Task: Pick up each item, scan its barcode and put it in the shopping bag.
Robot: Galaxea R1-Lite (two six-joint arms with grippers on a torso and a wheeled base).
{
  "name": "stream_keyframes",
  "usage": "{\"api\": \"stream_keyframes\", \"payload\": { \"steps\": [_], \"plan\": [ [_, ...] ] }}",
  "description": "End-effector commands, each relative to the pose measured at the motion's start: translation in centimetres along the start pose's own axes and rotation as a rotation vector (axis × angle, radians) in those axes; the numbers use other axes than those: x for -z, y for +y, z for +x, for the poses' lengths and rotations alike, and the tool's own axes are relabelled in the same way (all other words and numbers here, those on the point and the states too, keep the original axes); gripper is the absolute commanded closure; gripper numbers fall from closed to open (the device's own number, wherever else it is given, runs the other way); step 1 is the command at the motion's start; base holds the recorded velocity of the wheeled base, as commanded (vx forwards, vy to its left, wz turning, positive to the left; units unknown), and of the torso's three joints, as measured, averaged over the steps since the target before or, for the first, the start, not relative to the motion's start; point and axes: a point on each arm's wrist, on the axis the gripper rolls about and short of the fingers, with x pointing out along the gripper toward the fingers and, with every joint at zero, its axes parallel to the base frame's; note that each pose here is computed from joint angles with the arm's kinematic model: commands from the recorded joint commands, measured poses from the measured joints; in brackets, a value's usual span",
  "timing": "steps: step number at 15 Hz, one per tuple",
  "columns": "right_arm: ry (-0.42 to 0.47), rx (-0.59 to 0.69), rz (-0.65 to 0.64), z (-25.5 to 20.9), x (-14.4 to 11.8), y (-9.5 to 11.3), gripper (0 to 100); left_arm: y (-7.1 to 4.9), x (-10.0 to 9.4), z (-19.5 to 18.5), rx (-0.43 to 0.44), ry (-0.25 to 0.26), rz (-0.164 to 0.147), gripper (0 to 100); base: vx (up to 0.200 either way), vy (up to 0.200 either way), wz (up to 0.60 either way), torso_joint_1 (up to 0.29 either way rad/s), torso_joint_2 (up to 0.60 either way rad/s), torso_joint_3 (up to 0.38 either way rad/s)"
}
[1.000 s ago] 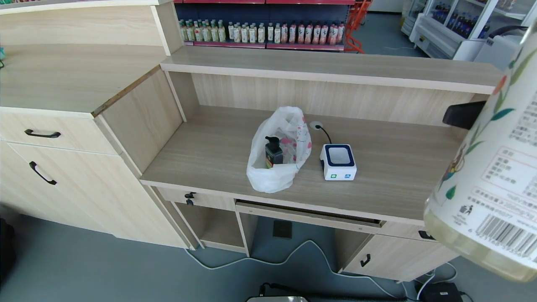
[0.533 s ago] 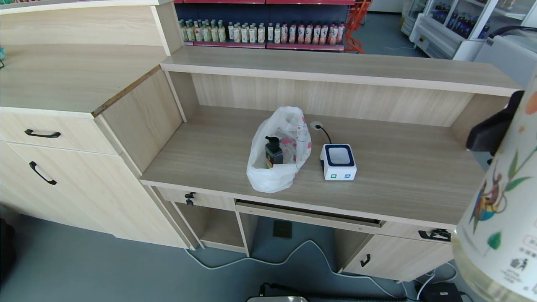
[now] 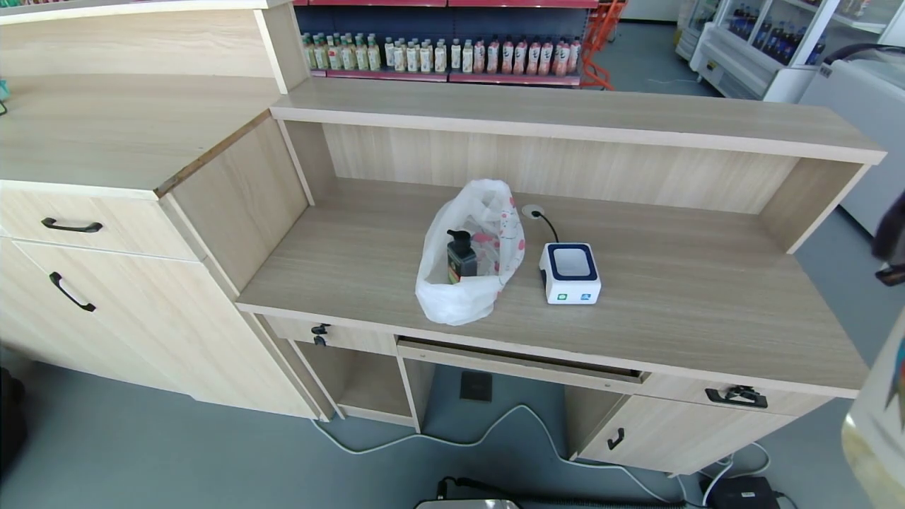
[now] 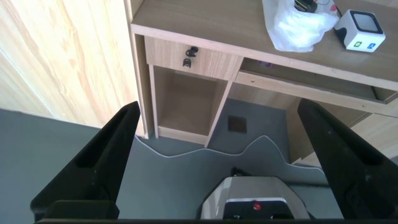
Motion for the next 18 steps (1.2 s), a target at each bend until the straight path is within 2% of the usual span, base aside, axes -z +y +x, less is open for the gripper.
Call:
{"api": "stream_keyframes", "payload": {
  "steps": [1, 9, 12, 18],
  "plan": [
    [0.000, -0.001, 0.003, 0.0, -0.1, 0.4, 100, 0.0, 0.0, 0.0, 0.000, -0.001, 0.000, 0, 0.000, 0.000, 0.00, 0.000, 0.00, 0.000],
    [-0.014, 0.025, -0.103, -0.4, -0.6, 1.7, 100, 0.0, 0.0, 0.0, 0.000, -0.001, 0.000, 0, 0.000, 0.000, 0.00, 0.000, 0.00, 0.000],
    [-0.020, 0.101, -0.116, -1.6, -0.5, 2.5, 100, 0.0, 0.0, 0.0, 0.000, -0.001, 0.000, 0, 0.000, 0.000, 0.00, 0.000, 0.00, 0.000],
    [-0.044, 0.123, -0.124, -1.6, -0.3, 3.7, 100, 0.0, 0.0, 0.0, 0.000, -0.001, 0.000, 0, 0.000, 0.000, 0.00, 0.000, 0.00, 0.000]
  ]
}}
